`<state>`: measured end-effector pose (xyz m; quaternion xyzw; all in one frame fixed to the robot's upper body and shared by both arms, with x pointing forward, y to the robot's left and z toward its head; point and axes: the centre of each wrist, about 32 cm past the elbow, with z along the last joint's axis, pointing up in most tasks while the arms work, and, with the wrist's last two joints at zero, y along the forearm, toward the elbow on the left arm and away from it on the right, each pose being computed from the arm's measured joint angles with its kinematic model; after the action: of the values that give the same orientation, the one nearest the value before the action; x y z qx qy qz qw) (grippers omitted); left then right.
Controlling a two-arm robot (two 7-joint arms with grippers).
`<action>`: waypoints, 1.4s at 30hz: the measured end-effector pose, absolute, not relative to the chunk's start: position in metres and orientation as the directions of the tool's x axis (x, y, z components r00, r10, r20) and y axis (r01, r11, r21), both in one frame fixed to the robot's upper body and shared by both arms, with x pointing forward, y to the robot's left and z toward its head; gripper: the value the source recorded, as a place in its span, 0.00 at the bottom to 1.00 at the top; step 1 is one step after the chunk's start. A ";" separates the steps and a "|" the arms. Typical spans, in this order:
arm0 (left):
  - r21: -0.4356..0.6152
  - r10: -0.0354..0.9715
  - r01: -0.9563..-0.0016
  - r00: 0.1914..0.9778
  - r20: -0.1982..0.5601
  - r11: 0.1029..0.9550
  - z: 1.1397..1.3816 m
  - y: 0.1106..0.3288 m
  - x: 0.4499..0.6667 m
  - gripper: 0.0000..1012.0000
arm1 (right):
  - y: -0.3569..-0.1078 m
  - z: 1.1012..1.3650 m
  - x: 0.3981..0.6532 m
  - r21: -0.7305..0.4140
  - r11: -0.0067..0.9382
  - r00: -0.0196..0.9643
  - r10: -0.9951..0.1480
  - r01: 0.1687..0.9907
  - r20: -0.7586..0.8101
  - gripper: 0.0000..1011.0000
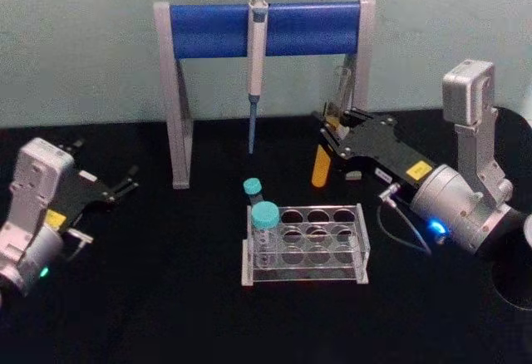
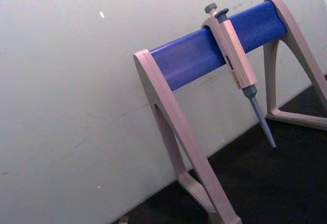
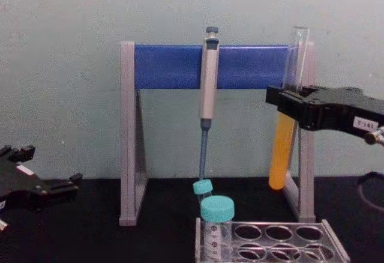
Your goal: Pick up the test tube from the test tube rack, shake it, then place it back into the test tube rack.
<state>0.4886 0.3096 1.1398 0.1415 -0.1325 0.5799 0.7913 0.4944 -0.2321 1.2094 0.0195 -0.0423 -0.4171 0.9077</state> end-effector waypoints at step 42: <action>0.070 0.880 -0.955 0.292 0.374 0.287 1.140 0.310 0.489 0.99 | -0.240 1.216 0.484 0.073 0.666 0.662 -0.746 0.743 0.070 0.23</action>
<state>0.4886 0.3097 1.1398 0.1415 -0.1325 0.5799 0.7913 0.4837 -0.2404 1.2156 0.0191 -0.0472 -0.4084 0.9114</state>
